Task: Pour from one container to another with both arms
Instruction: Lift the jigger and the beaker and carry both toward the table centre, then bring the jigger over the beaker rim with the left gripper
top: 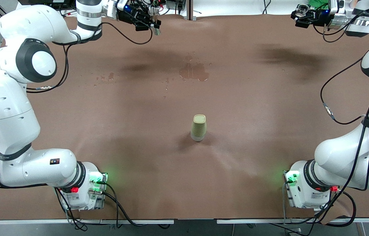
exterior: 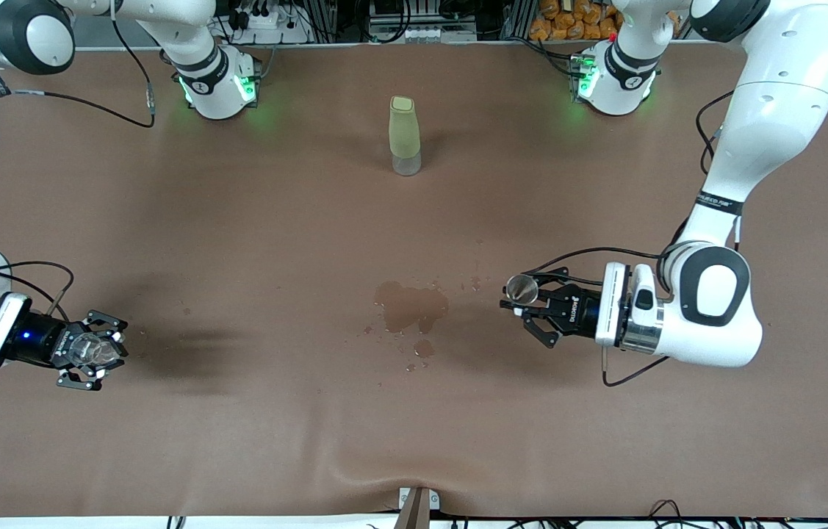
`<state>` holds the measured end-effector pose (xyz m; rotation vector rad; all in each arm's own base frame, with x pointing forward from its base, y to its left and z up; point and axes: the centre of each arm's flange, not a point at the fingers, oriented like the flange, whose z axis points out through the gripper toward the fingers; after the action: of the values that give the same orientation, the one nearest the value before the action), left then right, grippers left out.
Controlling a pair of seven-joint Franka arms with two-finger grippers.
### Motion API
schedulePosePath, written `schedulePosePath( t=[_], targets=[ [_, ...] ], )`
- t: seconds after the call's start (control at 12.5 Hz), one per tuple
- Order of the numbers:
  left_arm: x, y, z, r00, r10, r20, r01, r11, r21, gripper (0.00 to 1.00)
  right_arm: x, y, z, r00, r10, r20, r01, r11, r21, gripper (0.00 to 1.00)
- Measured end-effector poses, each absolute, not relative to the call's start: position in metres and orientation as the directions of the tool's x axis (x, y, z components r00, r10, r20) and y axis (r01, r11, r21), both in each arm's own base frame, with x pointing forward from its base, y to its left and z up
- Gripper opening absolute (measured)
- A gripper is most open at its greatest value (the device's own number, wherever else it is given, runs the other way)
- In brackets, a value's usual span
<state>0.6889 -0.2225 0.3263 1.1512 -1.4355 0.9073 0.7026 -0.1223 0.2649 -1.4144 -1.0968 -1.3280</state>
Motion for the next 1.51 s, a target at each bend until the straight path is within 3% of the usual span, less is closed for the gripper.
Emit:
schedulePosePath(
  t=[0.24,0.96,1.51],
  targets=[
    [0.688,-0.239,0.325,-0.001,-0.183,0.983,-0.972,0.233,0.043,0.21,0.711,-0.077,0.272,0.038,0.035,0.999,0.986,-0.164,-0.032,0.15],
    [0.680,-0.282,0.300,0.029,-0.208,0.978,-0.986,0.157,0.062,0.21,0.730,0.093,0.359,0.085,0.130,0.988,0.993,-0.095,-0.073,0.15],
    [0.676,-0.300,0.286,0.039,-0.197,0.980,-0.991,0.119,0.064,0.21,0.713,0.225,0.390,0.076,0.083,0.994,0.995,-0.067,-0.070,0.15]
  ],
)
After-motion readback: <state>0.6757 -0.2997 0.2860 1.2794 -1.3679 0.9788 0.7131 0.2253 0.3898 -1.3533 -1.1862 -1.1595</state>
